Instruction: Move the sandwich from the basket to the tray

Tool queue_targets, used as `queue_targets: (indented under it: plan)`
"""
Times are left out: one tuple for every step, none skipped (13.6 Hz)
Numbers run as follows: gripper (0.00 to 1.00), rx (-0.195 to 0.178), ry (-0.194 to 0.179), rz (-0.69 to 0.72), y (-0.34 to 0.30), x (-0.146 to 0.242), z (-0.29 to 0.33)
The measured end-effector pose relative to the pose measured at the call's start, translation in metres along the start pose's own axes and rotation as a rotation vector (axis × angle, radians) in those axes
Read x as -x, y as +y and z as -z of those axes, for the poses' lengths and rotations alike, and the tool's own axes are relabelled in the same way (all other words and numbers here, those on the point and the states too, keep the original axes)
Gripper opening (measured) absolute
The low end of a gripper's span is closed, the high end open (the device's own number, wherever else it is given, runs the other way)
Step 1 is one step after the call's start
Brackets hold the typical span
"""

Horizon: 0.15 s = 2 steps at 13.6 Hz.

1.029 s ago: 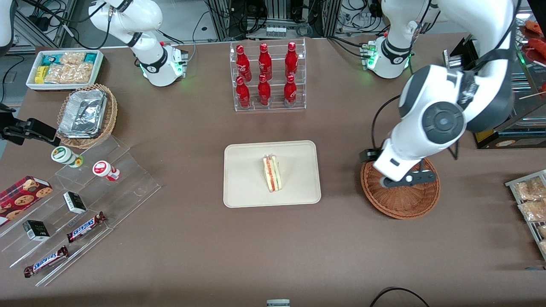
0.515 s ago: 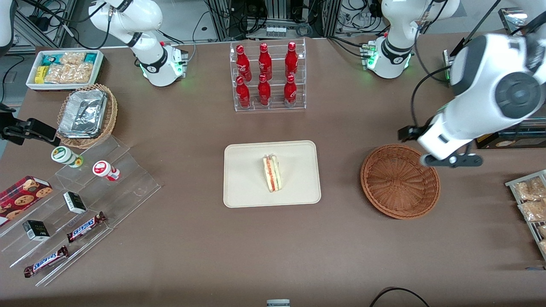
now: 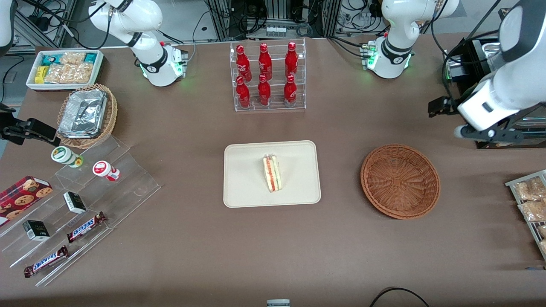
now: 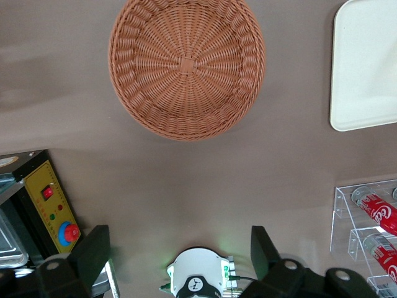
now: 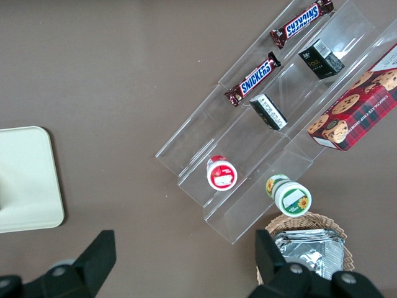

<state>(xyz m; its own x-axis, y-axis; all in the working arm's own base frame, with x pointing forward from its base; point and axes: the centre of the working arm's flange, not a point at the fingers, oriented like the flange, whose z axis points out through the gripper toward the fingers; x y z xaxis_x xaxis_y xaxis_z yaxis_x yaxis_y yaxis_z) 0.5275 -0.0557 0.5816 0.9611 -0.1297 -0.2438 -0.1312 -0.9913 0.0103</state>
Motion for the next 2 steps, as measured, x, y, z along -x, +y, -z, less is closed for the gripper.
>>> queue_targets:
  plan:
    - [1.0, -0.001, 0.008, 0.003, -0.0019, 0.0059, 0.0058]
    - [1.0, -0.001, 0.013, 0.006, -0.0034, 0.0096, 0.0093]
